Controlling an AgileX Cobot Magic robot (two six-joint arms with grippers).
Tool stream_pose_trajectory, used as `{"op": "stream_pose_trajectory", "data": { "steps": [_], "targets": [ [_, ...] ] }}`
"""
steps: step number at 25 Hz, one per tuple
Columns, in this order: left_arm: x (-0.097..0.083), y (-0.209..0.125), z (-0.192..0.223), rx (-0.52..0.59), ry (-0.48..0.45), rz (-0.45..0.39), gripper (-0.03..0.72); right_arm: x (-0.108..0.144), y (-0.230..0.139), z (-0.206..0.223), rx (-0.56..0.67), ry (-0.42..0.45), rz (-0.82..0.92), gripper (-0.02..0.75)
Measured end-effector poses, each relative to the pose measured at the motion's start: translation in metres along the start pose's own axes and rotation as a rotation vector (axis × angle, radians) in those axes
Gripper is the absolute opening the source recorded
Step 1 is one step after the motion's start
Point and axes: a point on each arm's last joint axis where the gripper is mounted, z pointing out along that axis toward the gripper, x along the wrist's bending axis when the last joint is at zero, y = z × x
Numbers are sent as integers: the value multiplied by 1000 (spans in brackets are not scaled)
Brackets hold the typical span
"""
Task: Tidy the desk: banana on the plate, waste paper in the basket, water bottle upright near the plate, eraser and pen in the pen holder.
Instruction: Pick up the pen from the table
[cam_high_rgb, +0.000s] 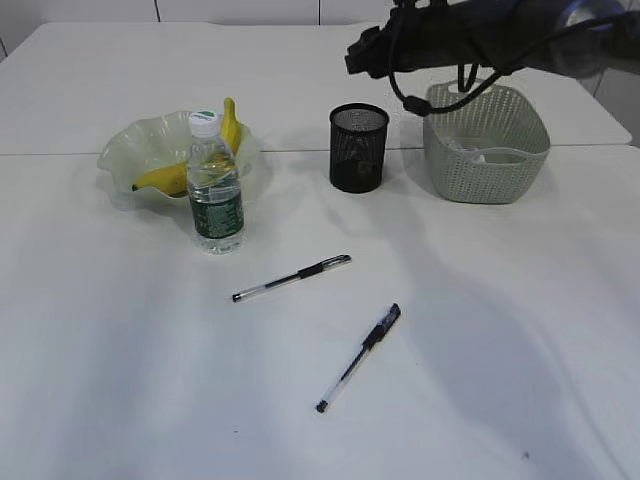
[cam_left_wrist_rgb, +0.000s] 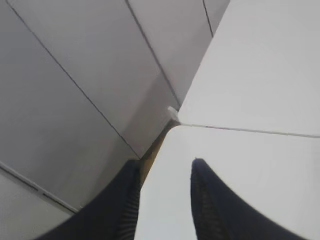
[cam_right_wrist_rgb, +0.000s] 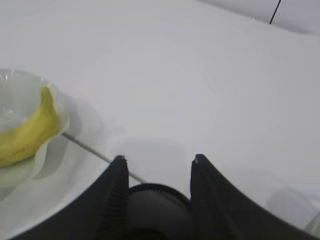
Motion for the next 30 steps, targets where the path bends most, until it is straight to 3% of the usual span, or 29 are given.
{"op": "stream_pose_trajectory", "data": {
  "steps": [5, 12, 19, 30],
  "targets": [
    [-13, 2, -8, -20, -49, 34, 236, -12, 24, -21, -53, -34, -6, 315],
    [-21, 4, -14, -40, -91, 43, 236, -39, 26, -35, -59, -74, 11, 314],
    [-45, 12, -41, -120, -244, 59, 236, -68, 17, -44, -40, -113, 37, 312],
    [-87, 15, -78, -211, -483, 104, 236, -113, -15, -69, 155, -71, 1, 318]
  ]
}}
